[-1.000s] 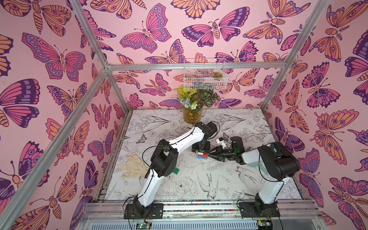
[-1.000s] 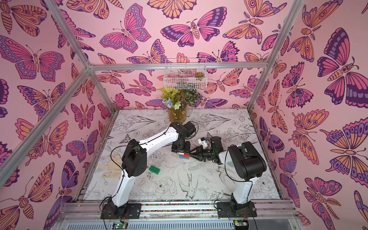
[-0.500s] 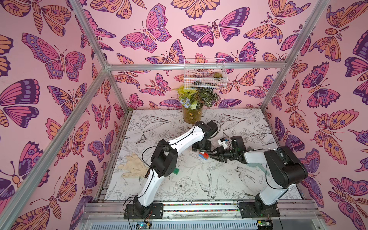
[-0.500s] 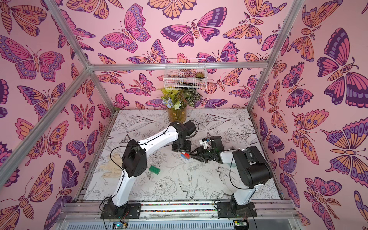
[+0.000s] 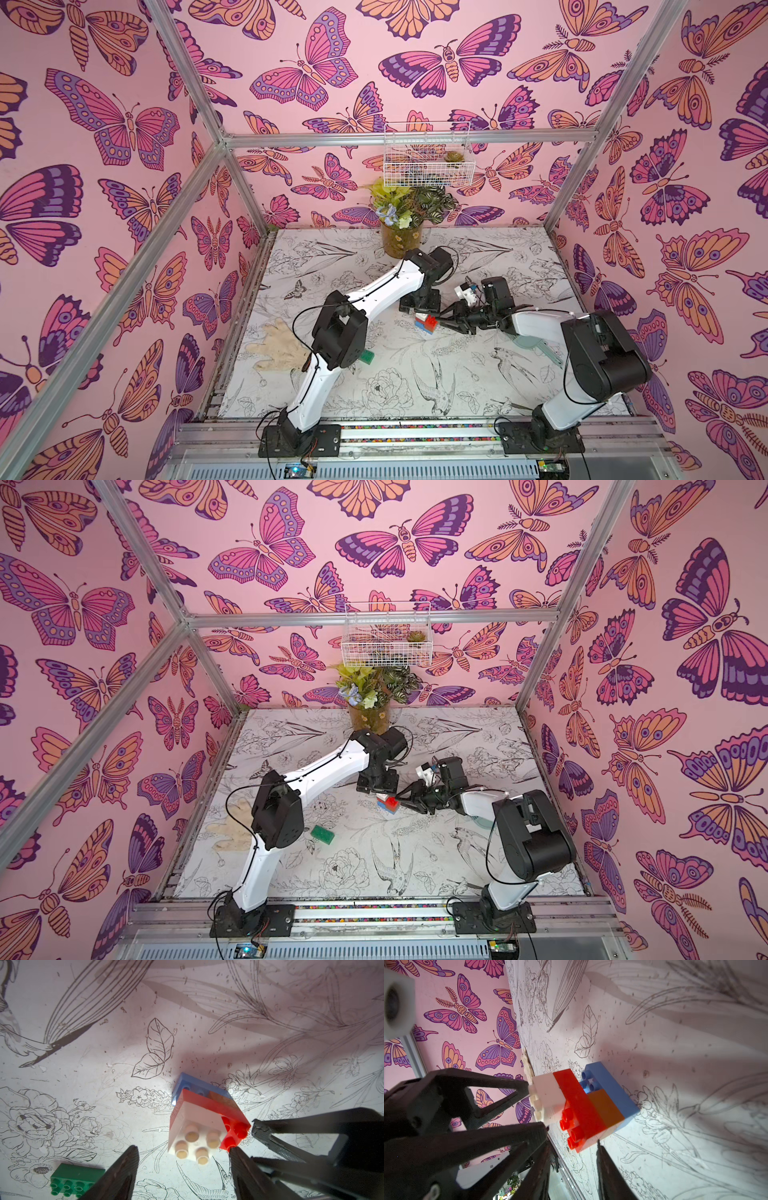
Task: Assemble the number 5 with lego
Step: Assemble the lego brick with the lego brick, then pick up the lego brick from the center of the board.
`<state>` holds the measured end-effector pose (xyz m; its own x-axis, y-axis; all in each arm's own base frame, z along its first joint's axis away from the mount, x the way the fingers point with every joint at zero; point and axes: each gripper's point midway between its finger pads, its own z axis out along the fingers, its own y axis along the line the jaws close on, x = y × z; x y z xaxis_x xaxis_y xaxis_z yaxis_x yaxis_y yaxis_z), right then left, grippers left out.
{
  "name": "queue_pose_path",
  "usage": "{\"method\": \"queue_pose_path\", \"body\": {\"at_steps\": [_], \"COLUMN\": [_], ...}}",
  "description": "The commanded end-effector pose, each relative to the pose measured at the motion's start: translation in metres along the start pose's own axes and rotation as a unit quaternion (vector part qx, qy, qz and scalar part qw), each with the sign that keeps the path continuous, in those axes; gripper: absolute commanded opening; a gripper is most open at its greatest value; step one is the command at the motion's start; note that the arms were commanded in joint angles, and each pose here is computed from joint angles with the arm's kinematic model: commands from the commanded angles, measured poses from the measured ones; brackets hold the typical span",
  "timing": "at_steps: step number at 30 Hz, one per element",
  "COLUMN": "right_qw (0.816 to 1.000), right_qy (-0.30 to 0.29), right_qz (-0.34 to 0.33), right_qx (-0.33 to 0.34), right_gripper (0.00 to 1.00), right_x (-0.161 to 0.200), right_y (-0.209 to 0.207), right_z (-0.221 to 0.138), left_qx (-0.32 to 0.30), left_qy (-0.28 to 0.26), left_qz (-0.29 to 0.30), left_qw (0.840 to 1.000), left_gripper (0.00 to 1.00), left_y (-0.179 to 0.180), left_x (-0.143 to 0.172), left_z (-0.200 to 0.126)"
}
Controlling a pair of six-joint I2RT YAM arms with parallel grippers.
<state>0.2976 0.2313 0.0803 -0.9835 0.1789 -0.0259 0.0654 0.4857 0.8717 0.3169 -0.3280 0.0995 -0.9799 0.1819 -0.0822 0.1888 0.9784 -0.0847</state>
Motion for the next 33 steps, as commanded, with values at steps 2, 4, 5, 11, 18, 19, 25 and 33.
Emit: {"method": "queue_pose_path", "body": {"at_steps": [2,4,5,11,18,19,25,33], "right_qw": [0.999,0.997,0.996,0.953,0.892,0.884,0.829,0.771], "right_qy": [-0.003,-0.015,-0.017,-0.028,-0.047,-0.049,-0.054,-0.010], "right_qz": [-0.029,-0.065,-0.081,-0.274,-0.401,-0.414,-0.496,-0.566], "right_qx": [0.024,0.035,0.045,0.129,0.202,0.212,0.252,0.292], "right_gripper": [0.39,0.39,0.39,0.39,0.40,0.40,0.41,0.41], "right_x": [0.000,0.000,0.001,0.028,0.051,0.053,0.063,0.079], "right_y": [0.010,0.021,0.023,0.041,0.058,0.060,0.076,0.093], "right_z": [-0.008,-0.018,-0.021,-0.039,-0.059,-0.061,-0.068,-0.058], "left_qx": [0.014,0.017,0.017,0.007,-0.003,-0.001,-0.009,-0.012], "left_qy": [-0.030,-0.036,-0.038,-0.049,-0.049,-0.048,-0.035,-0.010], "left_qz": [0.004,0.003,0.004,-0.005,-0.031,-0.036,-0.058,-0.089], "left_qw": [0.999,0.999,0.999,0.999,0.998,0.998,0.998,0.996], "left_gripper": [0.73,0.73,0.73,0.73,0.73,0.74,0.74,0.74], "left_y": [0.005,0.007,0.008,0.029,0.067,0.073,0.102,0.136], "left_x": [-0.006,-0.006,-0.006,0.004,0.029,0.033,0.064,0.108], "left_z": [-0.035,-0.043,-0.045,-0.058,-0.057,-0.056,-0.047,-0.027]}}
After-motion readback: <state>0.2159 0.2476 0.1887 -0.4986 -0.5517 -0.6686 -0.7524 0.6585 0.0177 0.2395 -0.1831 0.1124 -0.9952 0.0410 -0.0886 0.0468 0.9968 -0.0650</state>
